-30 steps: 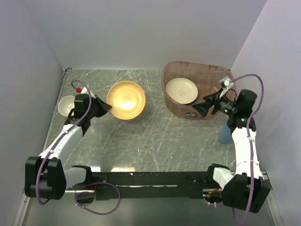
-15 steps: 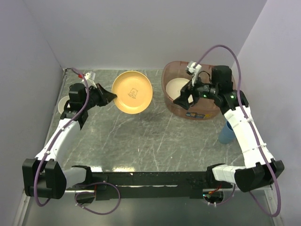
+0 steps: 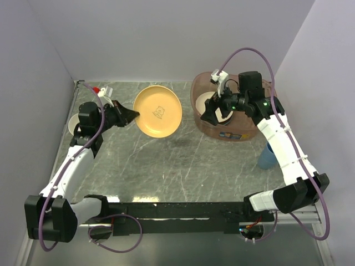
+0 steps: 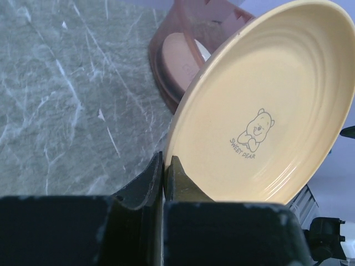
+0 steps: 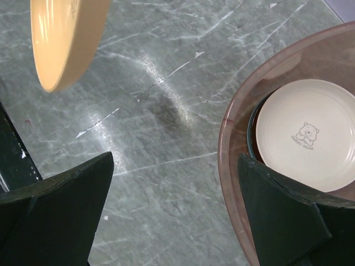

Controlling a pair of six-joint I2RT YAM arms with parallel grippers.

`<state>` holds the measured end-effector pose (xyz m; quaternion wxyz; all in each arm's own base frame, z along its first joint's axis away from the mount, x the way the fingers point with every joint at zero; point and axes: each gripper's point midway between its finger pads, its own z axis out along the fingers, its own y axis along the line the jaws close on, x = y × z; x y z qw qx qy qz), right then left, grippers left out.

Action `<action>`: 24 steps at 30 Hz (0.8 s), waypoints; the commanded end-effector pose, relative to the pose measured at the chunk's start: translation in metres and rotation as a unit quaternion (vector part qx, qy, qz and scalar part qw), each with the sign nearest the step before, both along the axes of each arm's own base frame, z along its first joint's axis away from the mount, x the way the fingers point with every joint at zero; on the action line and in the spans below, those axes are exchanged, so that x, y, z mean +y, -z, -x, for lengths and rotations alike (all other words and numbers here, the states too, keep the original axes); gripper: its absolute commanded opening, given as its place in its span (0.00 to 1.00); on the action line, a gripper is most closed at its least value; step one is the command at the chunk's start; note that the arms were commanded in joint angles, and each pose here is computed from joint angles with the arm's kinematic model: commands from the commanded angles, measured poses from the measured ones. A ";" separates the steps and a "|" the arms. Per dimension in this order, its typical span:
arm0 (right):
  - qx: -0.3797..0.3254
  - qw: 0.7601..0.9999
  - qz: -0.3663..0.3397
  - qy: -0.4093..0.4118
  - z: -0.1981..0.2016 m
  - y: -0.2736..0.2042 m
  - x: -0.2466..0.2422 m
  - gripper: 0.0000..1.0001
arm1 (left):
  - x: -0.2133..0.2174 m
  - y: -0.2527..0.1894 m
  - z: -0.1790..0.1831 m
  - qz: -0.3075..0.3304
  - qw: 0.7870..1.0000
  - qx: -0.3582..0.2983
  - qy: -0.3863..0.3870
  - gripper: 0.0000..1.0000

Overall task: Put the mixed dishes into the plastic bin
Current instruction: Pick up the plate at the center of the board.

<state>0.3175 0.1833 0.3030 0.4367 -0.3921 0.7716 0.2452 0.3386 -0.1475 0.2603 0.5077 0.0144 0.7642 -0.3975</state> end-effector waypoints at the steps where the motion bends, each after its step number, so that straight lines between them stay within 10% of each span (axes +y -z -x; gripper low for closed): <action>1: -0.009 1.000 -0.026 -0.010 0.006 -0.016 0.007 1.00 | -0.007 -0.030 0.002 0.016 0.998 -0.058 0.021 0.01; 24: 0.049 0.991 -0.120 -0.024 0.023 -0.010 0.035 1.00 | -0.026 -0.040 0.012 -0.023 0.977 -0.015 -0.211 0.01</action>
